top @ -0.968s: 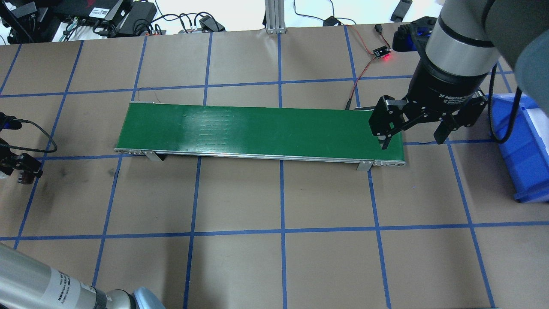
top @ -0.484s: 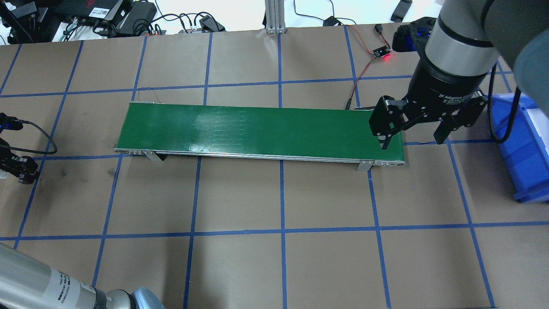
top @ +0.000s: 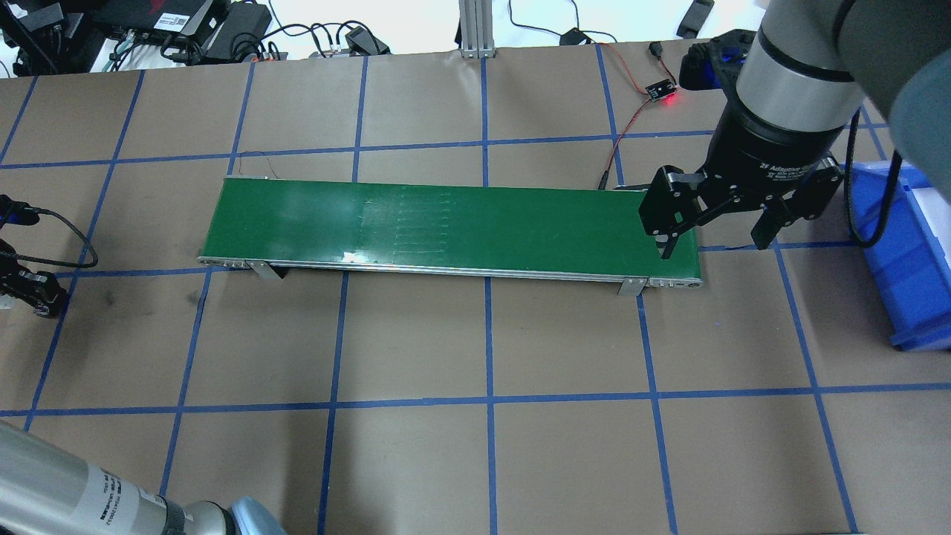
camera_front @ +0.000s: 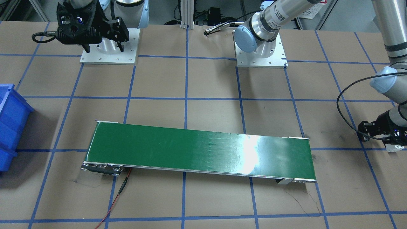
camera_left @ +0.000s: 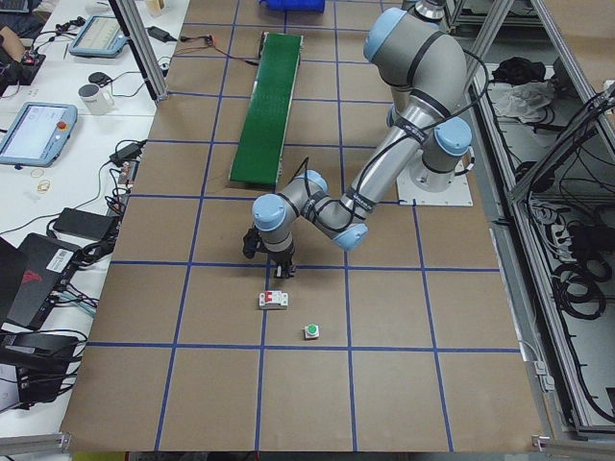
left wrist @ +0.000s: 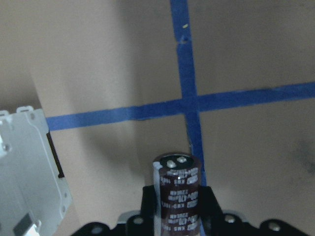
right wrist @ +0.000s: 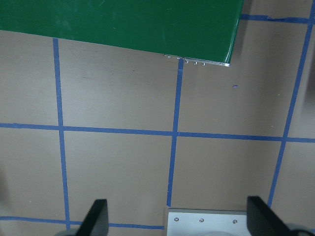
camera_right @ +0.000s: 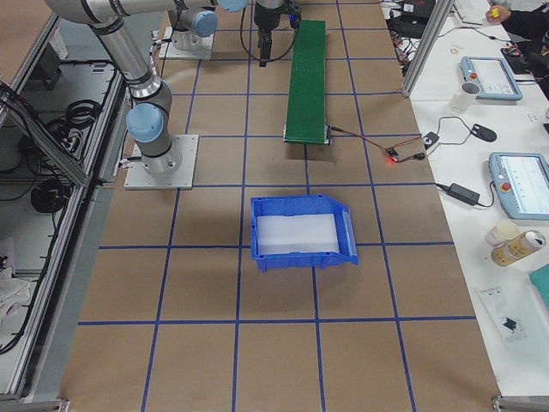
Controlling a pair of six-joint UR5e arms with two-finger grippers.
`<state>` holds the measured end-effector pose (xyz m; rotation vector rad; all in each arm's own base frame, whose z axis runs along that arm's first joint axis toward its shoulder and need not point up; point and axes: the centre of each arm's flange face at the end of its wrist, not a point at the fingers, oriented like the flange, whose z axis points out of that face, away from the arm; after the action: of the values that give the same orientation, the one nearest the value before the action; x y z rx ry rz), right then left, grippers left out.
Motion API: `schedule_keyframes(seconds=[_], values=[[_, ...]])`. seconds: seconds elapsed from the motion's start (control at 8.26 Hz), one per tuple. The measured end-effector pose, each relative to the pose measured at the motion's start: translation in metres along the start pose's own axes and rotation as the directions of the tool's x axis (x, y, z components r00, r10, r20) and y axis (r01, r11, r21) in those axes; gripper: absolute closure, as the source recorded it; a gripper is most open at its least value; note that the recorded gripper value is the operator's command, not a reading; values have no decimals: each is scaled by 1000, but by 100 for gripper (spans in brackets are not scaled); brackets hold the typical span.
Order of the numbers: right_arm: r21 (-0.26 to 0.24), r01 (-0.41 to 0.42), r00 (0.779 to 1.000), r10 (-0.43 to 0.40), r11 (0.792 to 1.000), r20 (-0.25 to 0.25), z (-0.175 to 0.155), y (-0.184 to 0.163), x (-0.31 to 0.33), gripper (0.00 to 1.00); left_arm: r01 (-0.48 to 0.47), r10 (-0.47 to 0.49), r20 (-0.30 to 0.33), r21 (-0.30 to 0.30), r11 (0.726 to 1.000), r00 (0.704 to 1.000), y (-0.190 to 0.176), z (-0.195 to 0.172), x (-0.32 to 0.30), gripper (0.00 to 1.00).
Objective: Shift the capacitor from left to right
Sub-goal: 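Lift the capacitor with the left gripper and carry it over the belt's near end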
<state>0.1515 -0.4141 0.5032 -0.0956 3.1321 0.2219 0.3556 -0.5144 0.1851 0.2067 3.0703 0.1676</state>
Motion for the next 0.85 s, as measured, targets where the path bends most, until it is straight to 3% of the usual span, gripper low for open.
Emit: schedule_keyframes(seconds=[0.36,0.61,0.85], values=[[0,0,1000,0,1000,0,0,0,0,0,0,0,7,0,1000,1000,3,-18,1,100],[1,0,1000,0,1000,0,0,0,0,0,32,-32,13,13,999,999,3,-56,17,100],[0,0,1000,0,1000,-1,0,0,0,0,52,-53,0,27,998,999,-20,-109,84,100]])
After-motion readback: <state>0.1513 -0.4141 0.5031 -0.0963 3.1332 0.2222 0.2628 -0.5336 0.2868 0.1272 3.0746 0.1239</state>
